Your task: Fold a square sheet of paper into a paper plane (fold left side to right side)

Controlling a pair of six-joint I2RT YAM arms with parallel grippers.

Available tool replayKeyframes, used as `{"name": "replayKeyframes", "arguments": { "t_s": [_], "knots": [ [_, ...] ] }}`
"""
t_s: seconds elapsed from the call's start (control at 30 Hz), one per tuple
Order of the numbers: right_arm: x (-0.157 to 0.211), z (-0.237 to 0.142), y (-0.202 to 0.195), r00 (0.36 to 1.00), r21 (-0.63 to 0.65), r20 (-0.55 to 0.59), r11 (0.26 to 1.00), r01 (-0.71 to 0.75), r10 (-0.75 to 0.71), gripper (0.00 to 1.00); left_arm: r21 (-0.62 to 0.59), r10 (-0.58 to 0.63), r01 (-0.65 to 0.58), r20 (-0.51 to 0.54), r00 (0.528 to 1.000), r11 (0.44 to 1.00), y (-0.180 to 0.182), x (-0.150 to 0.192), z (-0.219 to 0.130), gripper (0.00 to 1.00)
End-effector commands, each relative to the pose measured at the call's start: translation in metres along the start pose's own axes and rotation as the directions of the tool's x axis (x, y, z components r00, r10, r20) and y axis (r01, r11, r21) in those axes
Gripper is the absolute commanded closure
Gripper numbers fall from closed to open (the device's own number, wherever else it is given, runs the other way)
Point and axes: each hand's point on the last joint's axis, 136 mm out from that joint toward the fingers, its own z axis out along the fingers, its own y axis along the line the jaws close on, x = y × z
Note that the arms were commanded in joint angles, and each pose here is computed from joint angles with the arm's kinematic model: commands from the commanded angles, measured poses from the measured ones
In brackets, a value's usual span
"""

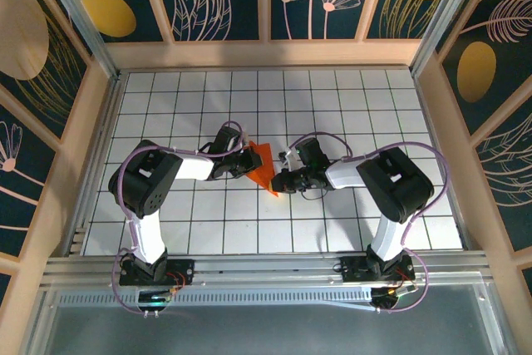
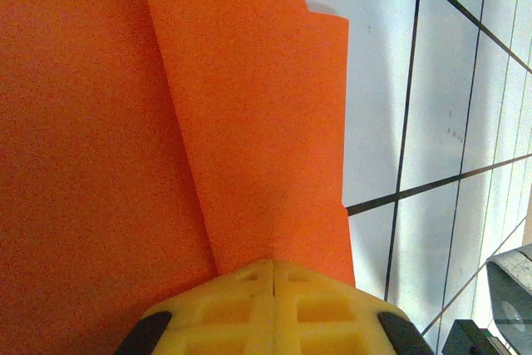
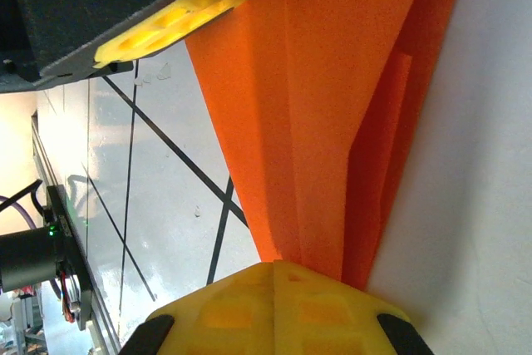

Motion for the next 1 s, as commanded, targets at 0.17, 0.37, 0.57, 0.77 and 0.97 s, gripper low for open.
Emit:
{"name": "replayKeyframes", "arguments": {
  "t_s": [0.17,0.37,0.57,0.77,0.97],
  "knots": [
    [0.019,-0.005,-0.006,0.999,0.053,-0.046,0.999,0.012,-0.01,1.0,-0.151,-0.032,0.029,-0.017,0.999,0.988,0.045,0.013,0.007,1.0],
    [0.023,-0.006,-0.007,0.998,0.064,-0.061,0.998,0.02,-0.016,1.0,-0.15,-0.029,0.027,-0.016,0.999,0.988,0.044,0.012,0.007,1.0],
    [0.026,-0.007,-0.008,0.997,0.079,-0.072,0.997,0.025,-0.019,1.0,-0.153,-0.03,0.026,-0.019,0.999,0.988,0.045,0.013,0.007,1.0],
    [0.029,-0.009,-0.009,0.997,0.09,-0.074,0.996,0.025,-0.019,1.0,-0.153,-0.03,0.027,-0.018,0.999,0.988,0.045,0.012,0.008,1.0],
    [0.013,-0.015,0.01,0.999,0.035,-0.02,0.999,0.041,-0.04,1.0,-0.155,-0.03,0.026,-0.018,0.999,0.988,0.045,0.012,0.007,1.0]
  ]
}}
